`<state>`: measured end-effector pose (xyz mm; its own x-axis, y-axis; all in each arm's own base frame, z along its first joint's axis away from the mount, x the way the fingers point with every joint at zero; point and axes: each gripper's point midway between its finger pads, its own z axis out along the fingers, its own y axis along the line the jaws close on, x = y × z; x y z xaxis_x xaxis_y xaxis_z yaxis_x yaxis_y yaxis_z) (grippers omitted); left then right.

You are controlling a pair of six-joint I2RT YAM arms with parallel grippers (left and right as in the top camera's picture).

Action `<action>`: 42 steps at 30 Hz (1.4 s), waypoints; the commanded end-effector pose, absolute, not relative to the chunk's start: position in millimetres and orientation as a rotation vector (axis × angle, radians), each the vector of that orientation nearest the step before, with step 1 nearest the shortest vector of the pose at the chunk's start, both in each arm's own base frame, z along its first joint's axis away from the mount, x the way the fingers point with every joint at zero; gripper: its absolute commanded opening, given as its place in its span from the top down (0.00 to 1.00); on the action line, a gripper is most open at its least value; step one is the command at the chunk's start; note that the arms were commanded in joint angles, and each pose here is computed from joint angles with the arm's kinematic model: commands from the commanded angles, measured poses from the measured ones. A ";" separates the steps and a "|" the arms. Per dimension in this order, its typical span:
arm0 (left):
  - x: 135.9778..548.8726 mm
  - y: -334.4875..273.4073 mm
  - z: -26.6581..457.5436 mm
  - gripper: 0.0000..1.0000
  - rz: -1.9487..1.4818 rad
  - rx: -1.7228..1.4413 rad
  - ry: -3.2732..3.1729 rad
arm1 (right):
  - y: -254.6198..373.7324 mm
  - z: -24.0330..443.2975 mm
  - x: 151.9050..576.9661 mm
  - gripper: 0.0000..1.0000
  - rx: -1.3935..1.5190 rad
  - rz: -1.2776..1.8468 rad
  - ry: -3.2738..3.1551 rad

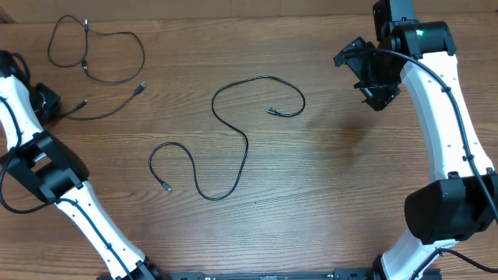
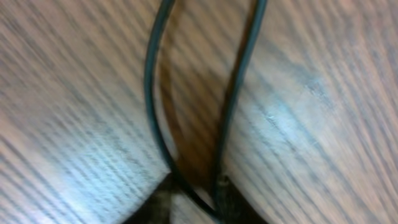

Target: Untangle cables

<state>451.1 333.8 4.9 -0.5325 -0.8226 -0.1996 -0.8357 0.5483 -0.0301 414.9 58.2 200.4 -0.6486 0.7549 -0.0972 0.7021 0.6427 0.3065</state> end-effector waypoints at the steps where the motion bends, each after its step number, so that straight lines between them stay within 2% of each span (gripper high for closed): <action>1: 439.4 330.6 -21.0 0.96 0.073 -1.461 2.639 | 58.4 206.1 415.2 0.00 1.173 0.369 2.638; 7: 439.5 330.4 -0.4 0.96 0.075 -1.472 2.611 | 58.2 205.5 413.5 0.00 1.177 0.364 2.644; 15: 439.1 320.5 52.7 0.96 -0.004 -1.617 2.468 | 58.1 205.2 412.7 0.00 1.178 0.362 2.647; 22: 430.7 312.0 51.6 0.95 -0.027 -1.688 2.476 | 58.3 205.0 411.8 0.00 1.180 0.362 2.650; 23: 432.0 309.9 51.7 0.89 -0.049 -1.679 2.482 | 58.7 204.8 411.5 0.00 1.180 0.364 2.653; 24: 434.0 304.9 51.8 0.79 -0.093 -1.661 2.497 | 59.1 204.8 410.8 0.00 1.181 0.367 2.656; 25: 438.7 295.4 52.6 0.80 -0.183 -1.632 2.516 | 59.1 204.8 410.7 0.00 1.181 0.366 2.656; 27: 448.5 278.4 56.0 0.96 -0.356 -1.604 2.516 | 59.1 204.8 410.9 0.00 1.181 0.367 2.655; 30: 460.6 252.3 64.3 0.96 -0.599 -1.578 2.500 | 59.2 205.0 411.4 0.00 1.180 0.368 2.654; 33: 459.8 248.3 62.4 0.96 -0.564 -1.575 2.526 | 59.2 204.8 411.2 0.00 1.180 0.367 2.655; 34: 457.4 251.9 60.0 0.86 -0.507 -1.579 2.538 | 59.2 204.8 411.2 0.00 1.180 0.367 2.655; 35: 453.7 257.8 56.9 0.69 -0.417 -1.583 2.553 | 59.2 204.9 411.2 0.00 1.180 0.368 2.655; 37: 444.2 272.7 52.2 0.66 -0.221 -1.595 2.575 | 59.1 204.8 410.8 0.00 1.180 0.367 2.656; 39: 435.1 287.5 50.2 0.58 -0.039 -1.600 2.584 | 59.1 204.8 410.7 0.00 1.180 0.366 2.656; 42: 426.1 301.1 47.9 0.57 0.106 -1.608 2.584 | 59.1 204.9 411.0 0.00 1.180 0.367 2.655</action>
<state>440.4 275.8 32.0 -0.4410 -0.8975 -0.0004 -0.8900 0.4373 -0.1288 410.2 59.3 199.1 -0.6526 0.7535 -0.0793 0.7063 0.6429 0.2964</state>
